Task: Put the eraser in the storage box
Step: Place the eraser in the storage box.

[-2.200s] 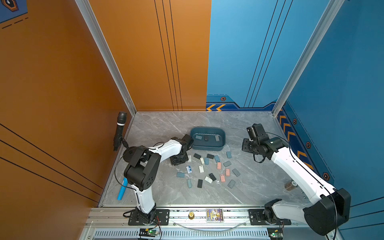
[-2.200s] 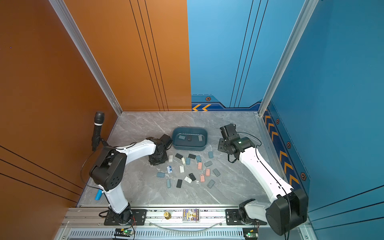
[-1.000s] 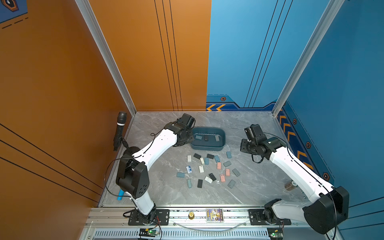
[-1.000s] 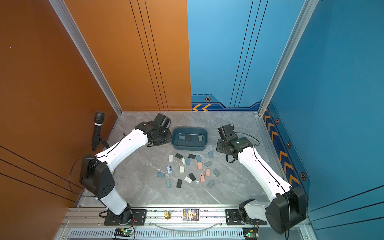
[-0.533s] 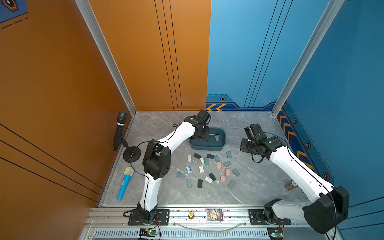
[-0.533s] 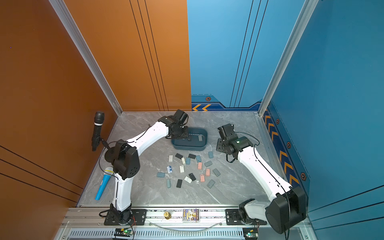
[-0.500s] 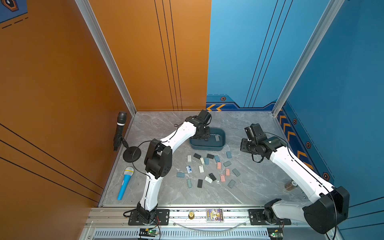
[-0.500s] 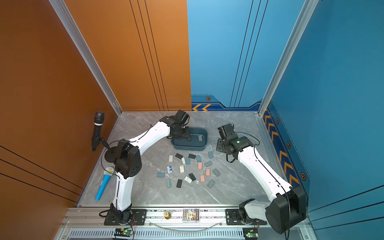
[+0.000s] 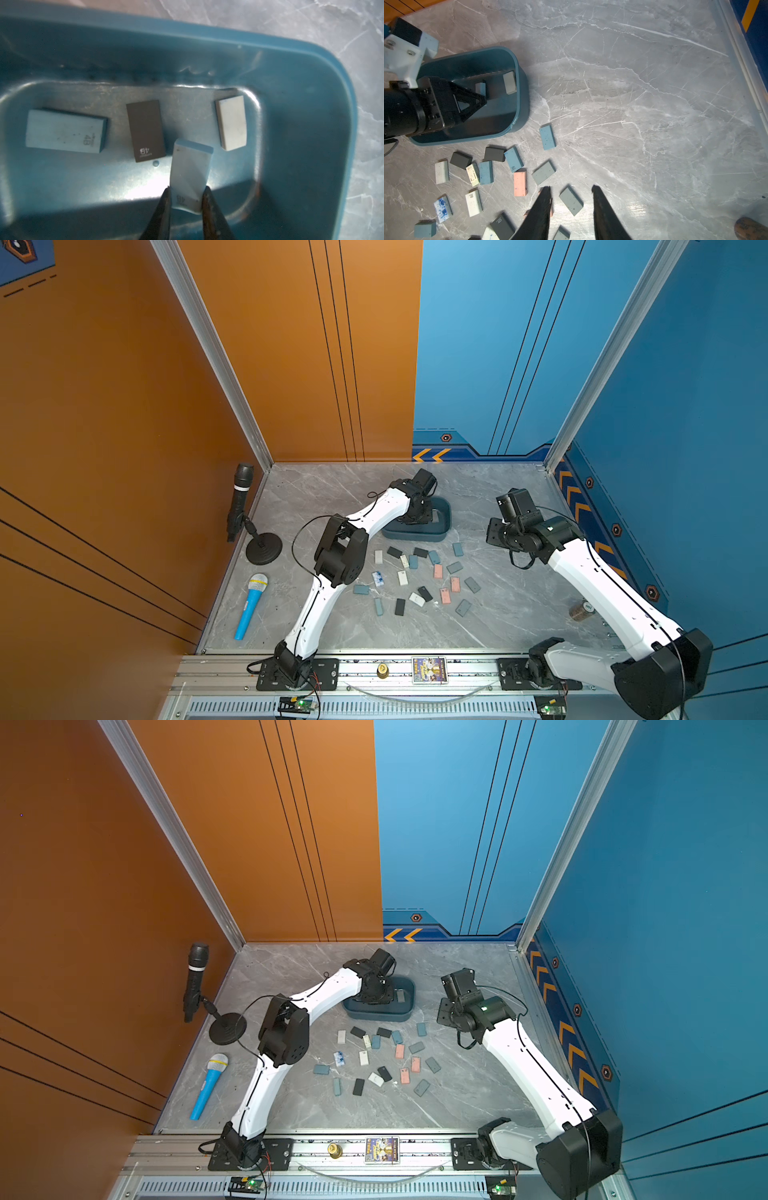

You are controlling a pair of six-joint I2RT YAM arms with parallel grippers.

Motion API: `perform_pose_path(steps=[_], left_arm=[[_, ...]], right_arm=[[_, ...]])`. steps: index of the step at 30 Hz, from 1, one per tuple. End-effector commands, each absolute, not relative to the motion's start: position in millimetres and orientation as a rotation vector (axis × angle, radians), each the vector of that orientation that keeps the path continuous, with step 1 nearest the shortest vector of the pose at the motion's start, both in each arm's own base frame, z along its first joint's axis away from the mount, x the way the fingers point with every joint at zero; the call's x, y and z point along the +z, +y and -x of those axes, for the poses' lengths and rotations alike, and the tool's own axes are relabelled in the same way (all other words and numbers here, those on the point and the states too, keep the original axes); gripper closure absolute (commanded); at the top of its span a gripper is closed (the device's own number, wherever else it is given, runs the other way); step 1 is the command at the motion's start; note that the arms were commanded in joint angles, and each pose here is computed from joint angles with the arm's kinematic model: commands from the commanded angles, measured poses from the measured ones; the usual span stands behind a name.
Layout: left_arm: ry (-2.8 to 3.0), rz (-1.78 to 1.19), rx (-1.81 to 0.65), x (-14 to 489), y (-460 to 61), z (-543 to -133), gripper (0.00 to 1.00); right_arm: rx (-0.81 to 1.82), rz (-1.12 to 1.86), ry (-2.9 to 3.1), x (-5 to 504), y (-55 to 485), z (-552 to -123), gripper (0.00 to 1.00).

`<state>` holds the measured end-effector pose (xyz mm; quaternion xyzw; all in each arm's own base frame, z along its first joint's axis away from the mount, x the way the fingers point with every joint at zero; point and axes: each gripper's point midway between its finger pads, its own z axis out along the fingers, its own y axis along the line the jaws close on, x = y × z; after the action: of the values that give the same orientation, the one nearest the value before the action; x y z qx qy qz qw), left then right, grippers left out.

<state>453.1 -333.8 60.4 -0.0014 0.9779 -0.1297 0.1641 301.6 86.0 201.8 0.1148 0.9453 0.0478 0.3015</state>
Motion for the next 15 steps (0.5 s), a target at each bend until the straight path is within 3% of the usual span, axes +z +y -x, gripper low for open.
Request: perform_pose_path(steps=[1, 10, 15], left_arm=[[2.761, 0.038, -0.365, 60.6, -340.0, -461.2, 0.75], [2.754, 0.056, -0.355, 51.4, -343.5, -470.9, 0.71], [2.753, 0.113, -0.371, 50.4, -341.1, -476.1, 0.64]], right_arm=[[0.095, -0.352, 2.515, 200.7, 75.1, -291.8, 0.64], [0.096, -0.380, 2.496, 206.0, 66.9, -284.9, 0.64], [0.100, -0.397, 2.494, 203.9, 64.7, -281.1, 0.64]])
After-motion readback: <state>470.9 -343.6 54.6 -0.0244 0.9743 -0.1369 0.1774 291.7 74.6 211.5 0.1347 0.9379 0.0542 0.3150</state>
